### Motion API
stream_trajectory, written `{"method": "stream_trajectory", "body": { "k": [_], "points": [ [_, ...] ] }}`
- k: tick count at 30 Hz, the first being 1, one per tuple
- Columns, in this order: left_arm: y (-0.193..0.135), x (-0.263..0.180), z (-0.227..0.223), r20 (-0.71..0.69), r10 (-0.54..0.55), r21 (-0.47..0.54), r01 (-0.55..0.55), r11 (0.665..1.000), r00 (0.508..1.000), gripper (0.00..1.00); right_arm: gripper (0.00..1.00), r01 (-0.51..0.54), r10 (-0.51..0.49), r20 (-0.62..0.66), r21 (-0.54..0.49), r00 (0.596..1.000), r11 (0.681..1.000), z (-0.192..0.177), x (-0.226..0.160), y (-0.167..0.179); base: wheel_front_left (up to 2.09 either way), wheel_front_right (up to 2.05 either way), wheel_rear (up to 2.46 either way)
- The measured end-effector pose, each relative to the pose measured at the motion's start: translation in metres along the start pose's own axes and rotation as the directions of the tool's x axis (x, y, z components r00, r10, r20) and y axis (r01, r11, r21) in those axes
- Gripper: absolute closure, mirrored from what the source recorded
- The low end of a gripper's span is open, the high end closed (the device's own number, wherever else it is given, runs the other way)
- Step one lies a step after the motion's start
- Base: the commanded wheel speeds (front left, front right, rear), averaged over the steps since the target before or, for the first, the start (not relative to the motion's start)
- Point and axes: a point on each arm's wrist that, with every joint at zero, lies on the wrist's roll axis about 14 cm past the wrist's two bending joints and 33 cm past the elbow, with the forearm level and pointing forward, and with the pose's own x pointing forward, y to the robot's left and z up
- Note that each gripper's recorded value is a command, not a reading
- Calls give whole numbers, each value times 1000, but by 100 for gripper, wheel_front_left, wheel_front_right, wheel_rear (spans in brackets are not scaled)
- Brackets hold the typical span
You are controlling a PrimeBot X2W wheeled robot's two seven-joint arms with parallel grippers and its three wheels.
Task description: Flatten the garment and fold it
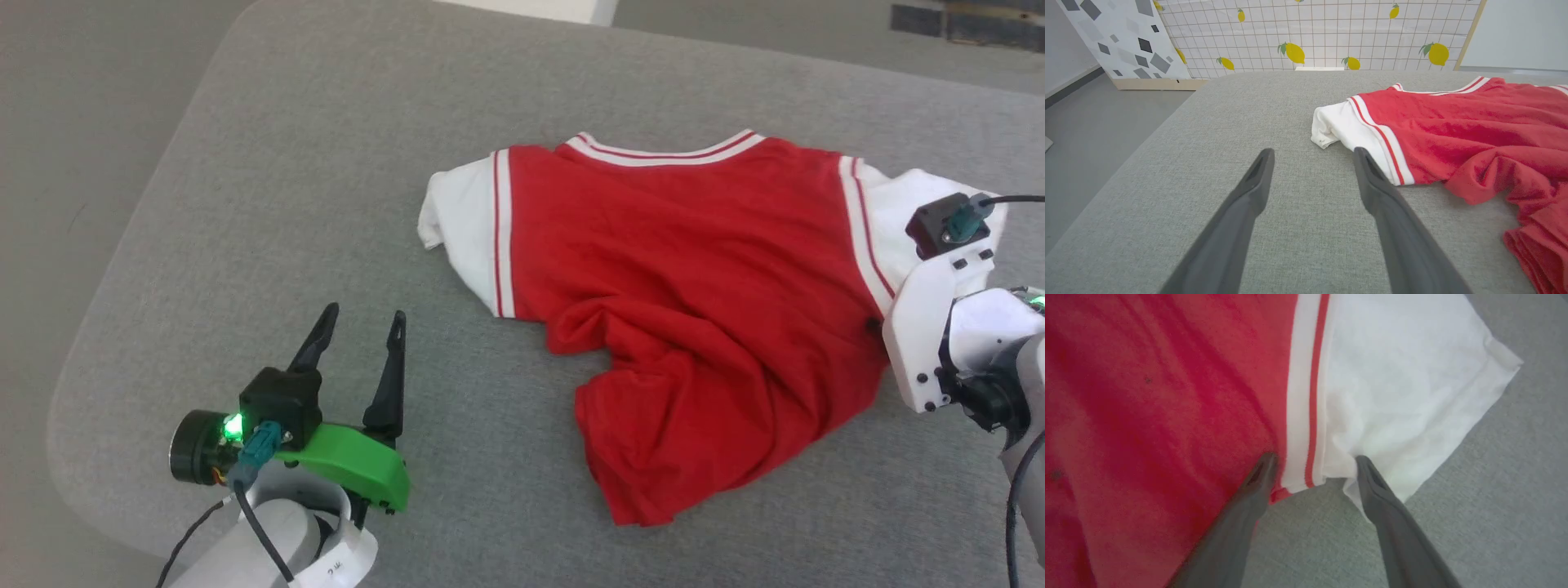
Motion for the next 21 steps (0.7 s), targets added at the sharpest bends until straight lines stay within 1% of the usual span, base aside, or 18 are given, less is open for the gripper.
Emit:
{"method": "stream_trajectory", "body": {
  "k": [1,5,6,7,8,11,15,21],
  "points": [
    [3,-1,-1,-2,11,2,-11,1000,1000,0,0,-8,8,-27,-16,1000,1000,-4,5,3,0,0,0],
    [11,-2,-4,-8,39,17,-39,999,999,0,0,-11,8,-49,-62,999,998,-5,17,6,0,0,0],
    [13,-2,-5,-11,46,15,-46,999,999,0,16,-13,10,-47,-64,999,998,-4,20,6,0,0,0],
    [15,-3,-6,-15,54,17,-53,998,998,0,61,-14,11,-42,-66,999,998,-3,21,7,0,0,0],
    [17,-3,-8,-19,58,21,-58,998,998,0,100,-12,9,-35,-71,999,997,-3,22,7,0,0,0],
    [17,-3,-9,-21,50,21,-50,999,999,0,100,-5,4,-7,-83,1000,997,-1,21,8,0,0,0],
    [13,-2,-6,-10,31,19,-31,999,999,0,100,23,-22,15,-79,1000,997,-5,13,0,0,0,0],
    [2,0,4,17,-23,16,22,1000,1000,0,100,100,-101,-6,-59,995,993,-38,-12,-29,0,0,0]
  ]
}}
